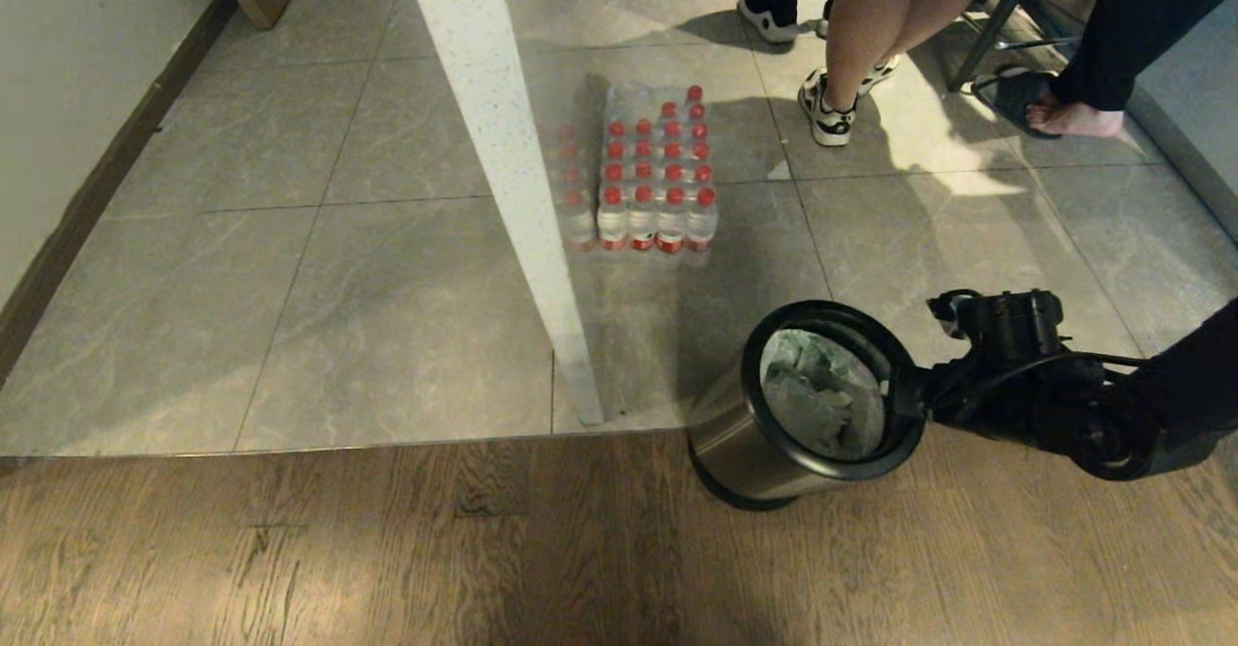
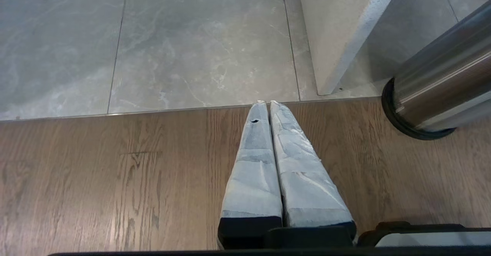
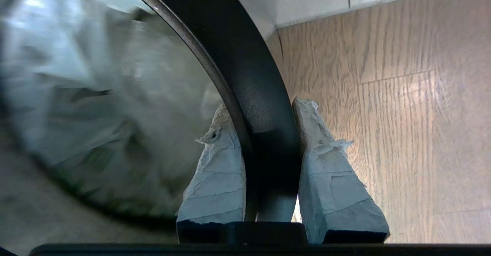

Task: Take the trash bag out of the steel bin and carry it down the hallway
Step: Place the outer trash can on the ground

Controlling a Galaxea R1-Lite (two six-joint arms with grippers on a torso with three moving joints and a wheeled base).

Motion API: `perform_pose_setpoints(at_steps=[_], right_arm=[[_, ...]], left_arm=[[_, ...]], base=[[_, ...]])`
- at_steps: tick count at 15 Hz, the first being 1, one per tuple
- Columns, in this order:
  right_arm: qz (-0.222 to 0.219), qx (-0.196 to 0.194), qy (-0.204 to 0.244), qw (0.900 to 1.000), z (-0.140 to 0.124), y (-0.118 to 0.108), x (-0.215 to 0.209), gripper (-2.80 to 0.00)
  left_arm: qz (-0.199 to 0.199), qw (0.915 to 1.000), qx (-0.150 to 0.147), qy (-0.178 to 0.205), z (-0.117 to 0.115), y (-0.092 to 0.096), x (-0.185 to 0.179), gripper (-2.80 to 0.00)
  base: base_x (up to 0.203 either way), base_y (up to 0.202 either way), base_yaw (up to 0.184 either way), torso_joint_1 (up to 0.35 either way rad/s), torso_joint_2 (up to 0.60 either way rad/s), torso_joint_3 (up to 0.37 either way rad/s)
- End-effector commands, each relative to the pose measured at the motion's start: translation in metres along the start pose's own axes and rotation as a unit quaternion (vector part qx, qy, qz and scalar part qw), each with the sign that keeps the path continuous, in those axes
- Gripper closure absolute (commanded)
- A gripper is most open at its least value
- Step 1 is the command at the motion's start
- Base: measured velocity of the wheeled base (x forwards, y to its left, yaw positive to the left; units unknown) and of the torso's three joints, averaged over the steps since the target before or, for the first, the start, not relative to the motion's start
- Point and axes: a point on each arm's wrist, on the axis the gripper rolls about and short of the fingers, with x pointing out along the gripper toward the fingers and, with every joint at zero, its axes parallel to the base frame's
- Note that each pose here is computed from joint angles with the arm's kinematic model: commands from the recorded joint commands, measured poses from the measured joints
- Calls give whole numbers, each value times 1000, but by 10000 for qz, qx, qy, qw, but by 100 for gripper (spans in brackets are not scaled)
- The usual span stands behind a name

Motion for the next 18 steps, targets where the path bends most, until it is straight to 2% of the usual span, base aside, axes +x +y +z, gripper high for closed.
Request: perform_pose_setpoints(at_steps=[1, 4, 7, 11, 16, 18], right_arm=[[116, 19, -370, 9992, 14, 2, -33, 0], [146, -214, -448, 9987, 9, 4, -62, 0], [63, -295, -915, 9953, 26, 6, -98, 0], [56, -295, -1333, 9906, 37, 3, -161, 0], [-14, -219, -1746, 9844, 35, -7, -238, 0], [-198, -162, -1891, 9816, 31, -11, -262, 0]], left_arm=[[0, 10000, 0, -5, 0, 0, 0, 0], [0, 10000, 0, -2, 0, 0, 0, 0], [0, 10000, 0, -2, 0, 0, 0, 0], [0, 10000, 0, -2, 0, 0, 0, 0], [0, 10000, 0, -2, 0, 0, 0, 0], [0, 10000, 0, -3, 0, 0, 0, 0]], base=[[0, 0, 0, 0, 0, 0], [0, 0, 0, 0, 0, 0], [0, 0, 0, 0, 0, 0], [0, 0, 0, 0, 0, 0], [0, 0, 0, 0, 0, 0], [0, 0, 0, 0, 0, 0]])
